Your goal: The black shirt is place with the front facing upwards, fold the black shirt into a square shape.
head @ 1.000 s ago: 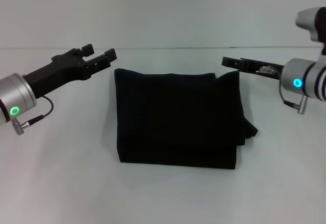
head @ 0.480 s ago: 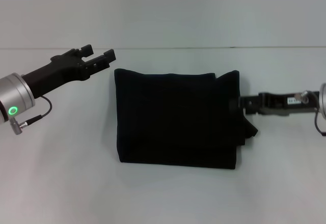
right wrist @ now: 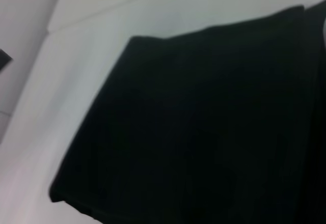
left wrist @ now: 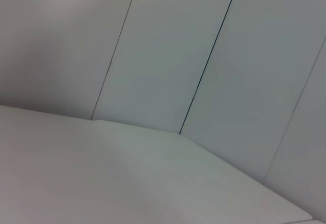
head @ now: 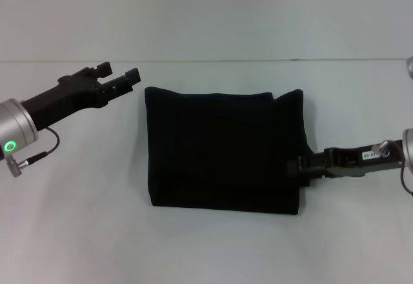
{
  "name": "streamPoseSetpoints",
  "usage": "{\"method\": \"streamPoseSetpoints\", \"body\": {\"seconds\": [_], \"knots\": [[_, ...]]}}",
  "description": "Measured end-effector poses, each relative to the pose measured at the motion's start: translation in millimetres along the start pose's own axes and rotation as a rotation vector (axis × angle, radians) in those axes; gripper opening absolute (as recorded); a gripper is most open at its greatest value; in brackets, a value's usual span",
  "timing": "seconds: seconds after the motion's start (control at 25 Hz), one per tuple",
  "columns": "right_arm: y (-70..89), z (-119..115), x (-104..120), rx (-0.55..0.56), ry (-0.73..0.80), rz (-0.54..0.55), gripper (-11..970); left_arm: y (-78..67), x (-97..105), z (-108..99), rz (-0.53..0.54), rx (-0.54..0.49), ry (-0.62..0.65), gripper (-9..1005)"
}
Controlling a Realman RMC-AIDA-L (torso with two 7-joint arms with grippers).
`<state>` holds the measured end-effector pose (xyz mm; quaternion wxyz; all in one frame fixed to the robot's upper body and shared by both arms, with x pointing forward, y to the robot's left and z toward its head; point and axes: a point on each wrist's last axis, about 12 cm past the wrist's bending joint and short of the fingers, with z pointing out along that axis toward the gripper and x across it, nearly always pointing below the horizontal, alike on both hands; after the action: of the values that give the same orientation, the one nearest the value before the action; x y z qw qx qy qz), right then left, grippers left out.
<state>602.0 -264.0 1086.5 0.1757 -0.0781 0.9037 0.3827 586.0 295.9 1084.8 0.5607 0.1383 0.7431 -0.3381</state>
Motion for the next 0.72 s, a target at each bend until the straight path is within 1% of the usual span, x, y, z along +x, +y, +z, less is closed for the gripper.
{"method": "streamPoseSetpoints", "body": {"seconds": [0.28, 0.4, 0.6, 0.72], "knots": [[1.9, 5.8, -0.2, 0.013, -0.001, -0.009, 776, 0.3, 0.1, -0.7, 0.001, -0.002, 0.0, 843], [0.9, 3.3, -0.9, 0.015, -0.001, -0.002, 776, 0.2, -0.5, 0.1, 0.002, -0.001, 0.0, 843], [-5.2, -3.3, 2.0, 0.024, 0.0, 0.027, 761, -0.8, -0.4, 1.9, 0.001, 0.001, -0.001, 843], [-6.2, -3.4, 4.5, 0.021, 0.007, 0.035, 751, -1.5, -0.1, 2.8, 0.001, 0.002, -0.001, 843]]}}
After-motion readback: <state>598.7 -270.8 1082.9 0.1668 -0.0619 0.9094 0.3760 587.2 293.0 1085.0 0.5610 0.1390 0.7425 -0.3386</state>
